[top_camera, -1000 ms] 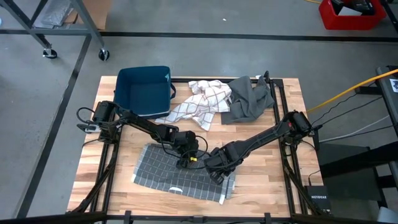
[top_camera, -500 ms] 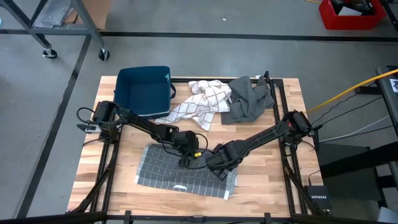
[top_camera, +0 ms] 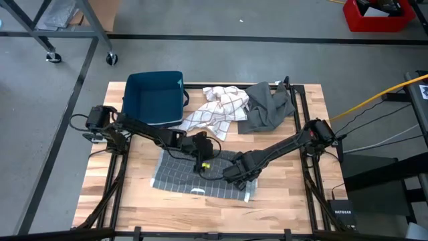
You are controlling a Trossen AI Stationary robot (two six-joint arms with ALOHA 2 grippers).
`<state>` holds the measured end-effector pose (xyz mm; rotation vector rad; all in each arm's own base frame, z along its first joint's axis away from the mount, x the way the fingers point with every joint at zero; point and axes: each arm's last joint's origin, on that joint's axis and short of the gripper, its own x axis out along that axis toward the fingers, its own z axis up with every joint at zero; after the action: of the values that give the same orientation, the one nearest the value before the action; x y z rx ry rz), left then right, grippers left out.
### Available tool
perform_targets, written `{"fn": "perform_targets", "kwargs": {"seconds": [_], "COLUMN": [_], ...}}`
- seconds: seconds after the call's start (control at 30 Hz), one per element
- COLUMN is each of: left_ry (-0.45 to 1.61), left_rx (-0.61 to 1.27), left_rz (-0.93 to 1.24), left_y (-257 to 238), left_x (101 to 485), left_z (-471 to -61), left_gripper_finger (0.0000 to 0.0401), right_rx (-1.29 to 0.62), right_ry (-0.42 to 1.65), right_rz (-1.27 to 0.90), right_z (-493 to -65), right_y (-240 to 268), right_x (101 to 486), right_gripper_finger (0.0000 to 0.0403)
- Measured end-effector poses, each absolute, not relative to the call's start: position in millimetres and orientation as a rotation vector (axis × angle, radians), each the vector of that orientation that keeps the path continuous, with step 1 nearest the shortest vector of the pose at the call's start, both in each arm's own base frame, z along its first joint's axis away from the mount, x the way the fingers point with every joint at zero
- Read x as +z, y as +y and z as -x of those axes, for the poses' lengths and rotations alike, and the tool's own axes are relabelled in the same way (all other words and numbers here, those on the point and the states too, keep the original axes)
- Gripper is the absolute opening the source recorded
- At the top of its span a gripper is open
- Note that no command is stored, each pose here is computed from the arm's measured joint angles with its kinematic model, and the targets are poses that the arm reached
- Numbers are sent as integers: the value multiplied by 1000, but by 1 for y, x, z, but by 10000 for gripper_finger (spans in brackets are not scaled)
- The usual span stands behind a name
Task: Fold towel
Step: Fold the gray patterned towel
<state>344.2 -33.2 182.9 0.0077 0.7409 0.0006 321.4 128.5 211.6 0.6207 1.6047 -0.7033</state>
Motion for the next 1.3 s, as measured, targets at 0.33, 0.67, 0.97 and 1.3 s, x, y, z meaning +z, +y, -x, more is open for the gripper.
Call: {"fn": "perform_targets", "kwargs": {"seconds": [0.33,0.67,0.97,1.3], "left_ry": [852,906,915,899], "left_rx": [156,245,289,376], "left_rz": [-73,-27,-10,111], "left_y": [-14,9,24,42], "left_x": [171,154,152,152], "left_z": [-339,-340,-339,-337], "left_gripper_finger": [0,6,62,90], "right_rx": [-883,-990,-996,-869], "right_ry": [1439,1289,1294,1246], "right_rz": [-546,-409,-405,-658], "right_z": [-331,-339,-341,-356], "right_y": [96,68,59,70], "right_x": [212,213,213,211], "right_gripper_finger": [6,29,145,212]}}
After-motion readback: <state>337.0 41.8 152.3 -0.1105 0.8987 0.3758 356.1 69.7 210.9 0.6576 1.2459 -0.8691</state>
